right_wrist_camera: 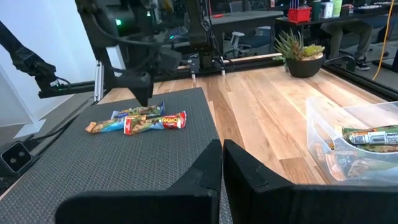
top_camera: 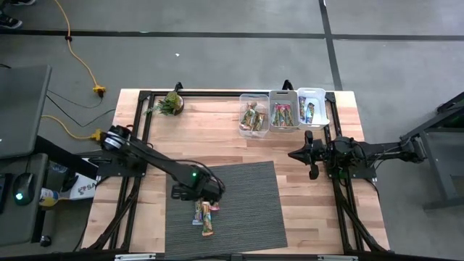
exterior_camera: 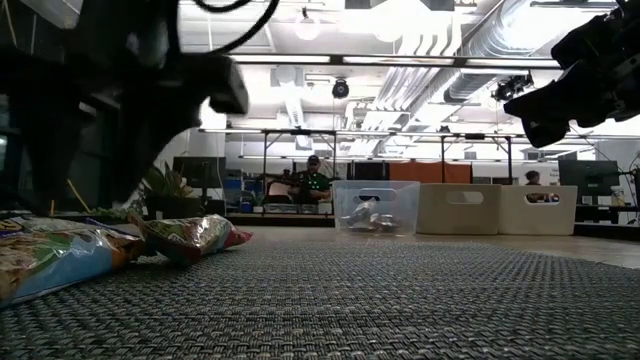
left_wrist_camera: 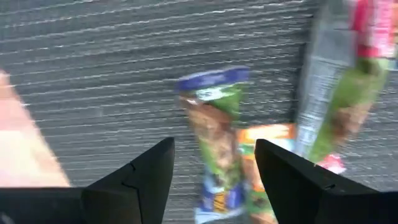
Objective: Pick and place Granola Bars by type
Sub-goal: Put the blue granola bar into the white bin
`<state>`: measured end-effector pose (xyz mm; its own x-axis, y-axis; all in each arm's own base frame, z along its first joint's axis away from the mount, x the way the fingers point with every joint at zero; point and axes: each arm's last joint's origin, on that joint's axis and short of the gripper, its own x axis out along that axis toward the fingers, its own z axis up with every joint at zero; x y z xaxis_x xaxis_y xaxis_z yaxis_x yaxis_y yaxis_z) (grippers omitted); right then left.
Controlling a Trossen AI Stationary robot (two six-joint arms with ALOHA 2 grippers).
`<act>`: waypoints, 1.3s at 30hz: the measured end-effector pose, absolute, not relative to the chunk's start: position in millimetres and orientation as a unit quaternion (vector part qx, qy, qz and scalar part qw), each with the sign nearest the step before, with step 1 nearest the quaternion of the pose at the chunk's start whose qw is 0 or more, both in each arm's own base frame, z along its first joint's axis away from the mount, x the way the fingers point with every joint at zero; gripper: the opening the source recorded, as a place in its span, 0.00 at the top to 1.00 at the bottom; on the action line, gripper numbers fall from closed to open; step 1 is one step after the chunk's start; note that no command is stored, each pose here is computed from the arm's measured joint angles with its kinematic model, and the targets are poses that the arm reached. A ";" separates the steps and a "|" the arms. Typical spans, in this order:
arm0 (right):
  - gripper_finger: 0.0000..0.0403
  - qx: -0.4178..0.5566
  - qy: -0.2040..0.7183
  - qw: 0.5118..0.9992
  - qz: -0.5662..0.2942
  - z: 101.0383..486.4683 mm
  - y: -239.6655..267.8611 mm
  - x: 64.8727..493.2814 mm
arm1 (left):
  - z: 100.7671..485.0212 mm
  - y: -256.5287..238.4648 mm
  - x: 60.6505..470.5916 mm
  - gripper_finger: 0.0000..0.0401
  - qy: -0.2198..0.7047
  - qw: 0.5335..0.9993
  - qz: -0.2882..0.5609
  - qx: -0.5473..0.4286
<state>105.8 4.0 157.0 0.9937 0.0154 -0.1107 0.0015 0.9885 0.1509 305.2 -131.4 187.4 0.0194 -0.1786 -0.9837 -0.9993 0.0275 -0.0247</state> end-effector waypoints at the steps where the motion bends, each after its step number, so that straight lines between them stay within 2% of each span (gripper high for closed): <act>1: 1.00 0.076 0.055 0.996 0.004 157.1 4.0 105.7 | 184.0 -132.2 306.4 0.45 0.549 0.462 0.440 -0.540; 35: 1.00 0.075 0.064 0.995 0.003 155.6 4.0 106.7 | 151.9 -136.0 317.2 0.45 0.556 0.468 0.455 -0.514; 39: 1.00 0.075 0.064 0.995 0.003 155.5 4.0 106.7 | 151.9 -136.0 317.3 0.50 0.557 0.471 0.452 -0.513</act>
<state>106.7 4.0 155.5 0.9917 0.0156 -0.1276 0.0037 0.9887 0.1498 317.3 -136.0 151.9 -0.0306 -0.1455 -0.9889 -0.9977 0.0647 0.0214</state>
